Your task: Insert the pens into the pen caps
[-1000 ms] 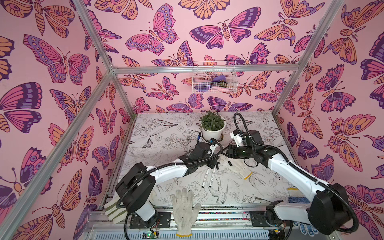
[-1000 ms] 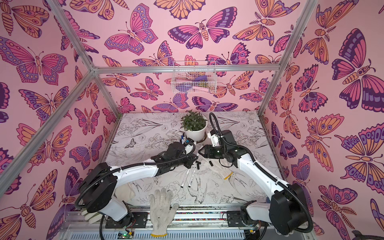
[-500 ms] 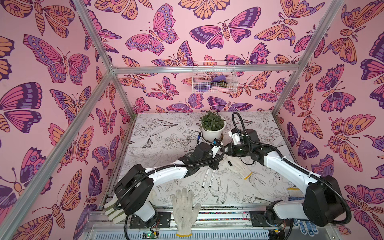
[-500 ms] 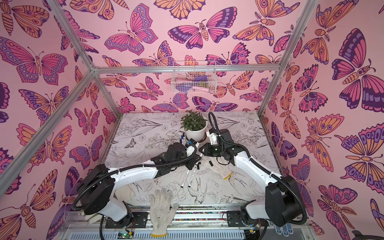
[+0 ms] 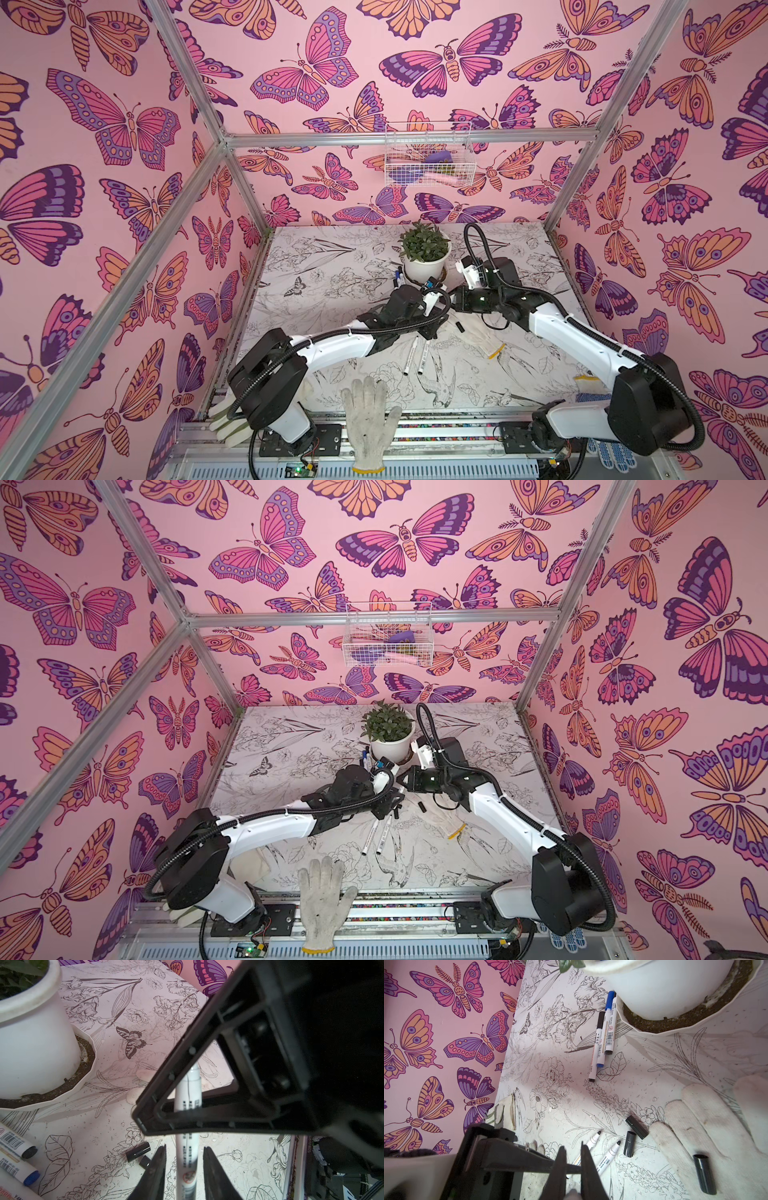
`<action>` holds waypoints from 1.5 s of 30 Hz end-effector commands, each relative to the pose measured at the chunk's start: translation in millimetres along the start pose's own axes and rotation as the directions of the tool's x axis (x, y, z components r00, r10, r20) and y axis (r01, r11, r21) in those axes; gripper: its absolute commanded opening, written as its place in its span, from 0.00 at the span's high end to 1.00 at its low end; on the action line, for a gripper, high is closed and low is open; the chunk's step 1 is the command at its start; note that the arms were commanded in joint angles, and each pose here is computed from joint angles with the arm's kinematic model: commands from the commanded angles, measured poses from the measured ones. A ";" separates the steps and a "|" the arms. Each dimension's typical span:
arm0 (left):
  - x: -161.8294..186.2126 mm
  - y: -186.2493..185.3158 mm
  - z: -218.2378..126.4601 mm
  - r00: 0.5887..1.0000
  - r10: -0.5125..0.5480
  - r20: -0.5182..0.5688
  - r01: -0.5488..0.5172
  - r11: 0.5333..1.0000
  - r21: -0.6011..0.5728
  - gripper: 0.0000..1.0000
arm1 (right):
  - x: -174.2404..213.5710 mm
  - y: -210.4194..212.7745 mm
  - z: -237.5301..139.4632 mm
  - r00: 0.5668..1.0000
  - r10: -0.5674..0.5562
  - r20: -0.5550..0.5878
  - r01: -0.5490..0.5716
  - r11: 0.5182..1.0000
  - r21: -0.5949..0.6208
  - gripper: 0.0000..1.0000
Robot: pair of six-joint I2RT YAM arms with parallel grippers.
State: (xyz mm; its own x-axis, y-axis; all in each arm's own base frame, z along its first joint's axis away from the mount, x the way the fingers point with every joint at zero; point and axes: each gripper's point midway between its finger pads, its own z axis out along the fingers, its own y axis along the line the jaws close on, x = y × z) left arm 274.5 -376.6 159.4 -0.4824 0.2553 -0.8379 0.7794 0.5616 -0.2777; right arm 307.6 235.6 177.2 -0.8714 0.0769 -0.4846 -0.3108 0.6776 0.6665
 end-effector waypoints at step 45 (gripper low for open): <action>40.4 71.6 -12.5 0.988 -0.155 -0.004 0.148 0.951 -0.273 1.00 | 51.1 -87.6 2.5 0.972 0.104 -0.209 -0.004 0.901 0.433 0.56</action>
State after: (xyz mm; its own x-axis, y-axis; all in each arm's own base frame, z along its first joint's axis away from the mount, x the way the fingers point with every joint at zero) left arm 304.8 -325.7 111.6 -0.5948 0.1857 -0.7821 0.5890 0.7628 -0.2668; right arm 298.7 179.3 92.3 -0.9515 0.0817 -0.2965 -0.0526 0.9066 0.4187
